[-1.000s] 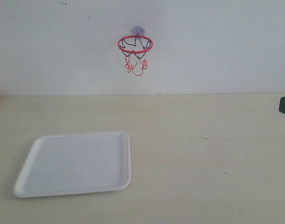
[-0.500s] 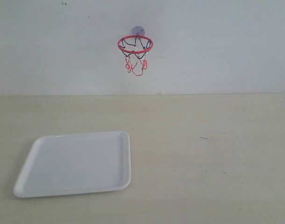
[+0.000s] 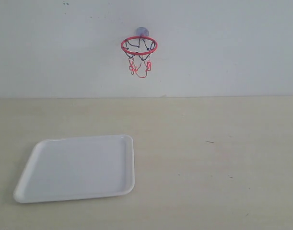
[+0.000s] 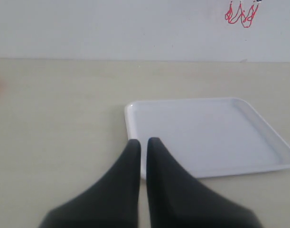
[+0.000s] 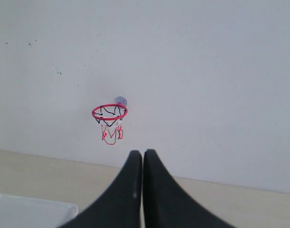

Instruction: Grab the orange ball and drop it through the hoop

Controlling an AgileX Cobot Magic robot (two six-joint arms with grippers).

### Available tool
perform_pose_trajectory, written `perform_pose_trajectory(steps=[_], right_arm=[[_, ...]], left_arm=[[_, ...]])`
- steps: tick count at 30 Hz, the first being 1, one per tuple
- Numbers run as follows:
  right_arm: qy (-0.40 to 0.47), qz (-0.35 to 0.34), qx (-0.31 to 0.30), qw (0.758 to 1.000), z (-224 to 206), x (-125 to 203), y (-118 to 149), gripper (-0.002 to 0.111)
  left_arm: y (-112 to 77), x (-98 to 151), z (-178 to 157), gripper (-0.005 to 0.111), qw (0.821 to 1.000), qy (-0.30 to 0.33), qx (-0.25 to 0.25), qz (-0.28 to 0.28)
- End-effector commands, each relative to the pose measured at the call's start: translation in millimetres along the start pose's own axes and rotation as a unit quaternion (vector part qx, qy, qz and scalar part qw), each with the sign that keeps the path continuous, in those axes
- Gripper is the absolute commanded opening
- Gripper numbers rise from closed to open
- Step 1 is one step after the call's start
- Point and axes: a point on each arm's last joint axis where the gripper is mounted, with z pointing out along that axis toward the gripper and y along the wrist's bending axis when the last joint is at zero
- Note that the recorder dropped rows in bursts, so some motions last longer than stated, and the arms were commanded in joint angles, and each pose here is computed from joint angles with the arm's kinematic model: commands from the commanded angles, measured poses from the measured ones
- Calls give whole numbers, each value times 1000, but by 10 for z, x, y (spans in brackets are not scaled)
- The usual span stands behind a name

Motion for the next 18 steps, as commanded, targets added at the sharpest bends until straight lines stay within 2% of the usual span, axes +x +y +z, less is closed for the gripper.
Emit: perform_pose_trajectory(steps=[1,5,8,18], right_arm=[[6,13,1,1000,-20,23,6,0],[61,6,37,997,-29,122,-59,0],[90,26,80,992,-46,177,-132,0],[107,-3,144,984,-75,213,-253,0]], left_arm=[[-1,8,1,4,1000,-1,1,-4],[-1,8,1,4,1000,-1,1,-4],[-1,8,1,4,1000,-1,1,-4],[-1,8,1,4,1000,-1,1,-4]])
